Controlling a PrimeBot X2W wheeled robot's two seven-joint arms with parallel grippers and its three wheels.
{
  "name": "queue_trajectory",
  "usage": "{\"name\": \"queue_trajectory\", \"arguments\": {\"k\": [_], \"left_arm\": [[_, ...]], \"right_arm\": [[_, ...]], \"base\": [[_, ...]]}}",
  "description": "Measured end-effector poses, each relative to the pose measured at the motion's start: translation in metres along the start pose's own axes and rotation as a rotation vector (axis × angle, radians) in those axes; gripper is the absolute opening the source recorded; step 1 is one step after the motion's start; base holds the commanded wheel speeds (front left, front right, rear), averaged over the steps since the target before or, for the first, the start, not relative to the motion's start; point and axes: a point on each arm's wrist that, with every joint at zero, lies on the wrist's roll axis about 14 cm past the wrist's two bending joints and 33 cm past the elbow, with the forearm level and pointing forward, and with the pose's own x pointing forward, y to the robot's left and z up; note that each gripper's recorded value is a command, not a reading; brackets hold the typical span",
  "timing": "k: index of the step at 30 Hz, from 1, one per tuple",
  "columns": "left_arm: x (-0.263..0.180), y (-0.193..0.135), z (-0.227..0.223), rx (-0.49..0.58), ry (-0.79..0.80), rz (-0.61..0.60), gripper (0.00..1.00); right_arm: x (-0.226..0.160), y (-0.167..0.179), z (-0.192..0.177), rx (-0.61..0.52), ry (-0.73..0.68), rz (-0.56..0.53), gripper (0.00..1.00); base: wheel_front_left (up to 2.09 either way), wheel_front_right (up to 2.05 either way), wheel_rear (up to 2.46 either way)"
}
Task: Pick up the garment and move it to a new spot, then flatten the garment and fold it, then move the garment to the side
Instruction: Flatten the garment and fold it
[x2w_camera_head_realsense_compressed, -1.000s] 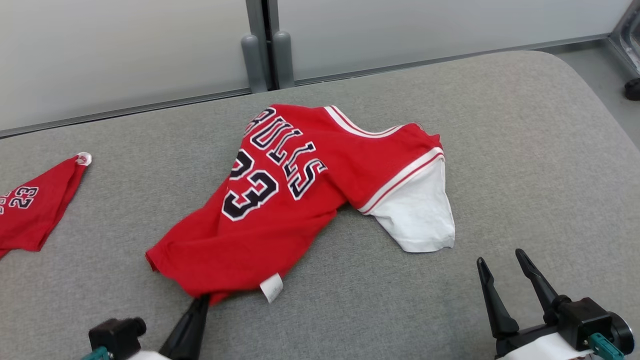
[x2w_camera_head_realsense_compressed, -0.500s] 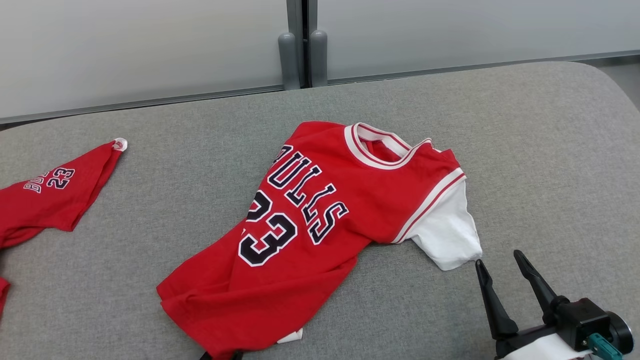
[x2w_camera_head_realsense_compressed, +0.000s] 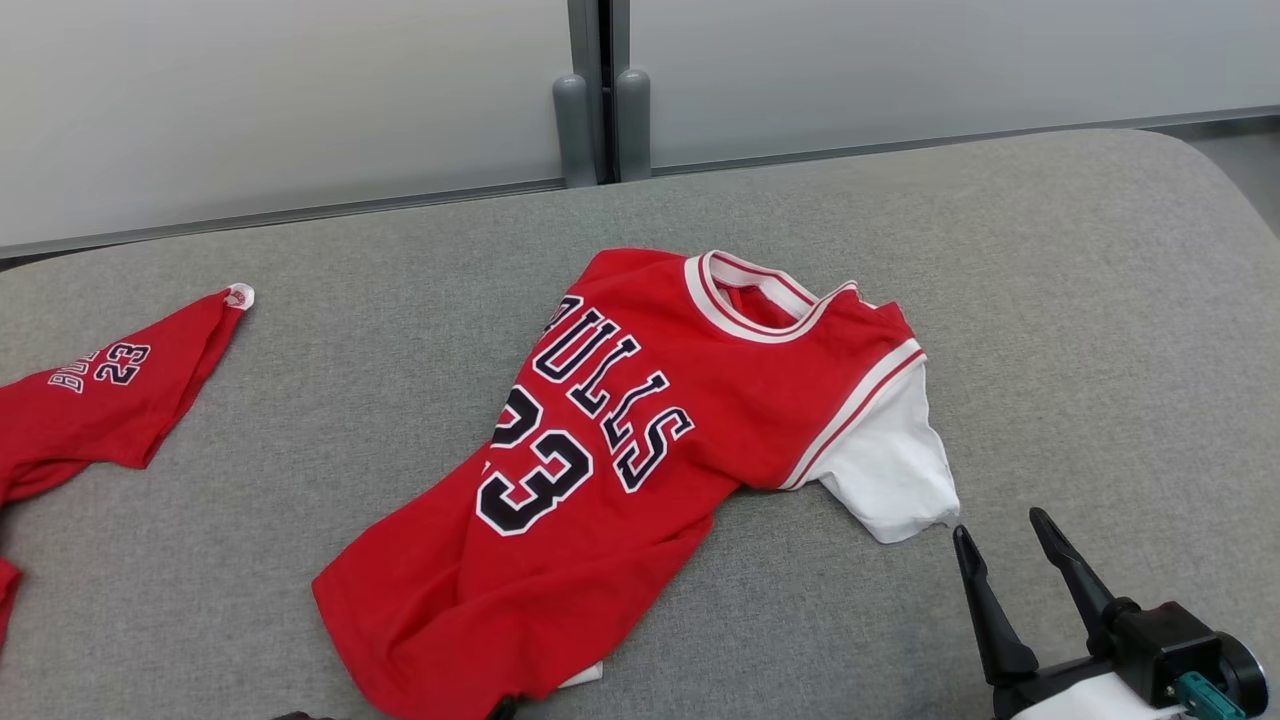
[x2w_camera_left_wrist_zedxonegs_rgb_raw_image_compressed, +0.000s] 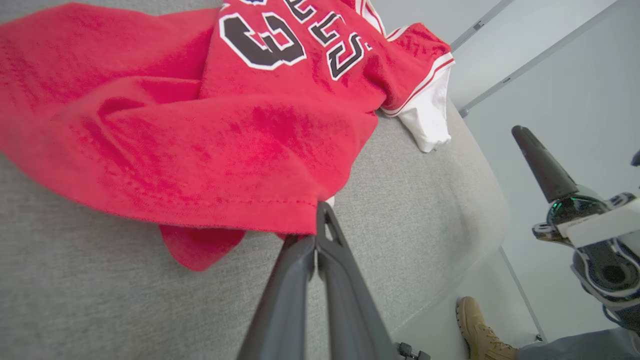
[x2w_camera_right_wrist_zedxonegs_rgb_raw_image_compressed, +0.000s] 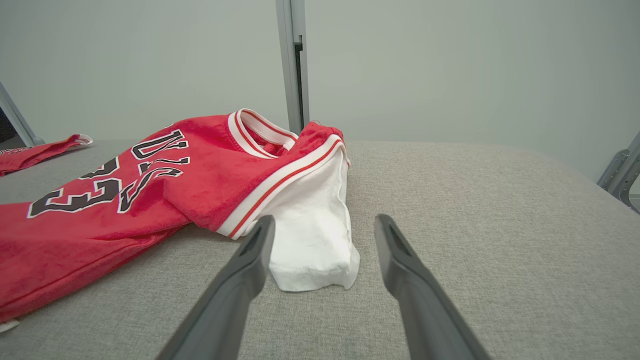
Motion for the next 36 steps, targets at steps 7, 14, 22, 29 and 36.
{"name": "queue_trajectory", "arguments": {"k": [7, 14, 22, 29, 36], "left_arm": [[-0.019, -0.05, 0.011, -0.038, -0.007, -0.152, 0.0], [-0.023, -0.039, 0.024, -0.118, -0.064, -0.113, 0.0], [0.013, 0.029, 0.013, -0.13, -0.008, 0.09, 0.0], [0.029, 0.042, 0.002, -0.179, -0.019, 0.128, 1.0], [0.004, 0.041, -0.01, -0.194, -0.029, 0.158, 1.0]], "right_arm": [[0.001, 0.003, 0.001, 0.0, -0.005, 0.009, 1.0], [0.007, 0.009, -0.003, 0.002, 0.008, 0.032, 1.0], [0.012, 0.014, -0.005, 0.002, 0.015, 0.05, 1.0], [0.002, -0.005, -0.002, -0.003, 0.01, -0.014, 1.0], [-0.007, -0.011, -0.007, 0.005, 0.022, -0.04, 1.0]], "base": [[0.0, 0.0, 0.0], [0.0, 0.0, 0.0], [0.0, 0.0, 0.0], [0.0, 0.0, 0.0], [0.0, 0.0, 0.0]]}}
